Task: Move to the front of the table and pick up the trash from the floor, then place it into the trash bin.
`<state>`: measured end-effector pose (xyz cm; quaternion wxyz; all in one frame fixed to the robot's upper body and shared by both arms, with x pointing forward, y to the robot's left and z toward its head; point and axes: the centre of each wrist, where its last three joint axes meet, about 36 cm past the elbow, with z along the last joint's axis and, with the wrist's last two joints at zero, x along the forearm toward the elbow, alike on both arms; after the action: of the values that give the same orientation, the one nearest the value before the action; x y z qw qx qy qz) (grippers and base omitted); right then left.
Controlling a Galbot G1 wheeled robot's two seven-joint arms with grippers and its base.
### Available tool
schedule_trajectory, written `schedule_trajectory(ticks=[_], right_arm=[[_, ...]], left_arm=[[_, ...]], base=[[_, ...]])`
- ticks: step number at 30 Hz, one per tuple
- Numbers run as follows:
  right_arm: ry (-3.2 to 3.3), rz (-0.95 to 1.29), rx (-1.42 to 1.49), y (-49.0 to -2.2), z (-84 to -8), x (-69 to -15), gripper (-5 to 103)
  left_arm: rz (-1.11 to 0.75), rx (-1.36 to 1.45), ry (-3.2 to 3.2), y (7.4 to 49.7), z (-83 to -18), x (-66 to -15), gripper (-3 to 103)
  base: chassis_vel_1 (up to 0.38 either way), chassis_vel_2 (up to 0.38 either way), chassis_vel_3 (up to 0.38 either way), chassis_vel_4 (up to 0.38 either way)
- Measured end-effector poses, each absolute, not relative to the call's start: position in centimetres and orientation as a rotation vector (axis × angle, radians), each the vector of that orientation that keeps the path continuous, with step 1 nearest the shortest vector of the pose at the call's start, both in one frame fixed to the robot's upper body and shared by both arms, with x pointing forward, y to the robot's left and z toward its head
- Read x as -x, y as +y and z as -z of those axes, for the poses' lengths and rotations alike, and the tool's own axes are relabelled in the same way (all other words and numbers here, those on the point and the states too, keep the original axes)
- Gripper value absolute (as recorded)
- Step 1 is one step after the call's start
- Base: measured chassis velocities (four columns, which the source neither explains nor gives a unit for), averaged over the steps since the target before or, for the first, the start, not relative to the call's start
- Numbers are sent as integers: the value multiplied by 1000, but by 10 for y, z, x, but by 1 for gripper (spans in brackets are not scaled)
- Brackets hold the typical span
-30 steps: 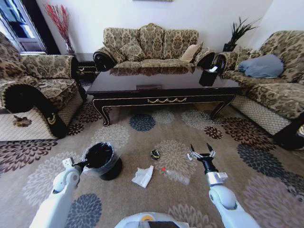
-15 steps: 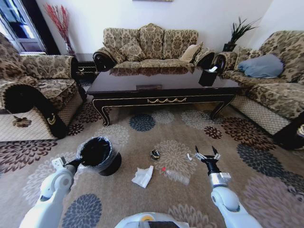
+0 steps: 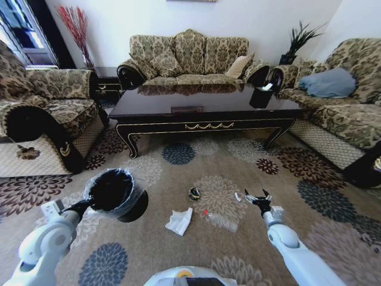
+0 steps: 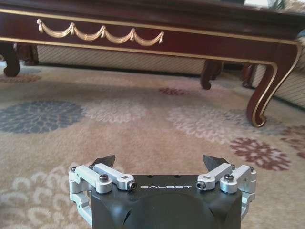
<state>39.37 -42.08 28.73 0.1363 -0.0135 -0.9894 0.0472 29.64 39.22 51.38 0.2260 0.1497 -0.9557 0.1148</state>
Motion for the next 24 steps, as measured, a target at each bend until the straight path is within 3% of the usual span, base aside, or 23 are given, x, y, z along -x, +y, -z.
schedule_trajectory(ticks=[15, 24], right_arm=[[-2731, -139, 4, -431, -218, -437, 100], [-2684, -88, -58, -403, -171, -456, 100]], left_arm=[[-301, -456, -2667, 388, -538, -266, 3], [-303, -466, -2668, 386, -545, -258, 3]], base=[[0, 0, 0, 0], [0, 0, 0, 0]])
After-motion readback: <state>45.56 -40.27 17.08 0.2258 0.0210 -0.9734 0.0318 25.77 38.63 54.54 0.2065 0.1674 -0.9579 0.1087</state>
